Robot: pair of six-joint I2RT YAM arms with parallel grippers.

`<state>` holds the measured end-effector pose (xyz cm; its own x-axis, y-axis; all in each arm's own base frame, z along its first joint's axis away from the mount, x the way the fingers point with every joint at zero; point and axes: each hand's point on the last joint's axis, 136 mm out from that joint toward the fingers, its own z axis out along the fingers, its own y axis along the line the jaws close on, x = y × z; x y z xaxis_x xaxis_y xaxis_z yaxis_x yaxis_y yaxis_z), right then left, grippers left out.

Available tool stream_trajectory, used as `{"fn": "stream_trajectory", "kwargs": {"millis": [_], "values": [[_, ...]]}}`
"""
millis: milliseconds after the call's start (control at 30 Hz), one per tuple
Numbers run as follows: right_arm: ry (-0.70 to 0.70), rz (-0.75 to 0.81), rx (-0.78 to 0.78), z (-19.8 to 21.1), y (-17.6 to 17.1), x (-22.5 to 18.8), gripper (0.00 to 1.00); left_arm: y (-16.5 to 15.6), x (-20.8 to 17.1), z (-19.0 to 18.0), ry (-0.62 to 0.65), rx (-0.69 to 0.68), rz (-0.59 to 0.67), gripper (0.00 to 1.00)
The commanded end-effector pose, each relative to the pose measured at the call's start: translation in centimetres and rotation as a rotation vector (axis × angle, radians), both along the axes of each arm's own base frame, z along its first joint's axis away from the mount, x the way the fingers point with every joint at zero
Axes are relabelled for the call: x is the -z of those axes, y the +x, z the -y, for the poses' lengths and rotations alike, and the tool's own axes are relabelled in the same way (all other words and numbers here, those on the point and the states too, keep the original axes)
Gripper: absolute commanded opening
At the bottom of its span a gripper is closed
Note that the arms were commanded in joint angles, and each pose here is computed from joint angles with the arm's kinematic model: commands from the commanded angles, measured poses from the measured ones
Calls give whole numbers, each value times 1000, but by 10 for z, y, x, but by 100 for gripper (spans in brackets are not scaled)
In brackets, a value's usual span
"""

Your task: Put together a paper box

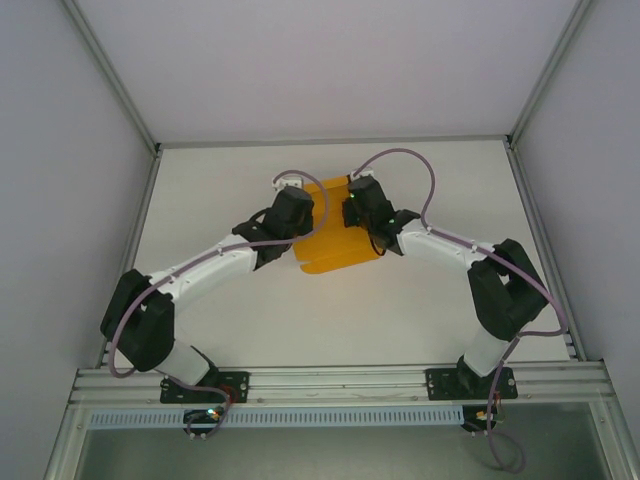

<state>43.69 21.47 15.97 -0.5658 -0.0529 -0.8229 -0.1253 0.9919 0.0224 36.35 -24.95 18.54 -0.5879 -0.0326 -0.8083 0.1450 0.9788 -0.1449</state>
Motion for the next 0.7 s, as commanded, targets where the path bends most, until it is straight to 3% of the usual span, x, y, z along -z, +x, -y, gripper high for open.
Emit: {"fn": "stream_trajectory", "kwargs": {"millis": [0, 100, 167, 267, 467, 667], "values": [[-297, -8, 209, 62, 0, 1, 0, 3, -9, -14, 40, -55, 11, 0], [-562, -17, 259, 77, -8, 5, 3, 3, -11, -15, 33, -63, 16, 0], [-601, -34, 297, 82, -10, 10, 2, 4, -11, -14, 27, -63, 16, 0], [-443, -39, 329, 78, -11, 17, 0, 5, -9, -12, 27, -63, 7, 0], [120, -44, 515, 89, -11, 15, 0, 0, -1, -12, 5, -76, -10, 0], [229, -55, 615, 103, -13, 13, 0, -3, 0, 0, 18, -56, -10, 0]]}}
